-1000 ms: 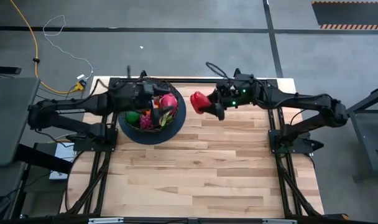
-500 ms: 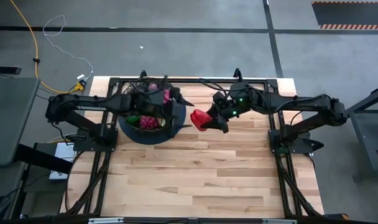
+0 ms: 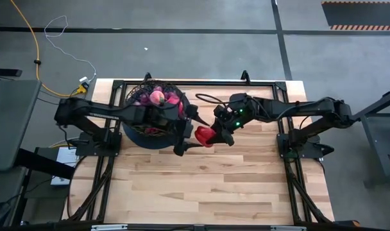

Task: Build produce basket
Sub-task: Put the red bell pepper into the black wire basket

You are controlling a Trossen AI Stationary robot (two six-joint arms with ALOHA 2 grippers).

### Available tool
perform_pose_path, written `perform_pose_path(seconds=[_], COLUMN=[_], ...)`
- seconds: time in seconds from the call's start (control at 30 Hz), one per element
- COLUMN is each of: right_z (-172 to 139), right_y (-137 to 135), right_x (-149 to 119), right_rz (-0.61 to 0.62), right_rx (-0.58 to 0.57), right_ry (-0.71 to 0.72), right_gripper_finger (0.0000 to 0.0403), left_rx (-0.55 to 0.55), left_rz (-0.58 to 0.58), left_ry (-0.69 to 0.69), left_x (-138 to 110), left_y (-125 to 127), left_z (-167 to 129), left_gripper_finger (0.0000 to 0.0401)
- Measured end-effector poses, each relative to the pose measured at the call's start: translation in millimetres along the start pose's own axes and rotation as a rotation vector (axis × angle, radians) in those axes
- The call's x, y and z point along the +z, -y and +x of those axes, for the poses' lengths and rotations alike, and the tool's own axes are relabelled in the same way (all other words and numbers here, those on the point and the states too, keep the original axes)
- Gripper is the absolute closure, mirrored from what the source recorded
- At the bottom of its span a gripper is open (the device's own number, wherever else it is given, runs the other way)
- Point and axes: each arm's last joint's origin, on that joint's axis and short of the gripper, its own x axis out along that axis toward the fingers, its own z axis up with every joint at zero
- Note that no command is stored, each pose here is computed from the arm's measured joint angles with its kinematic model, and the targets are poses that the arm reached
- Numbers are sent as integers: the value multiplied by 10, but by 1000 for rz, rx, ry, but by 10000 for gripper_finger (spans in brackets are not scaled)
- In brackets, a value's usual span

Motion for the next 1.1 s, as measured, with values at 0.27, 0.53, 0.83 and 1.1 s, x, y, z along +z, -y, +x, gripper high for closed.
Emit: perform_pose_path(seconds=[0.27,0.53,0.83,1.1], right_z=[26,27,28,28], right_y=[-20,-23,-25,-24], right_x=[-9,-8,-4,-1], right_rz=[-6,-6,59,73], right_rx=[10,13,14,13], right_ry=[-2,0,4,7], right_gripper_finger=[134,120,111,110], left_rx=[-49,-45,-40,-39], left_rz=[-23,-16,-18,-14], left_ry=[5,9,4,1], left_x=[8,27,25,24], left_y=[95,126,125,125], left_z=[60,61,59,59], left_gripper_finger=[35,100,161,161])
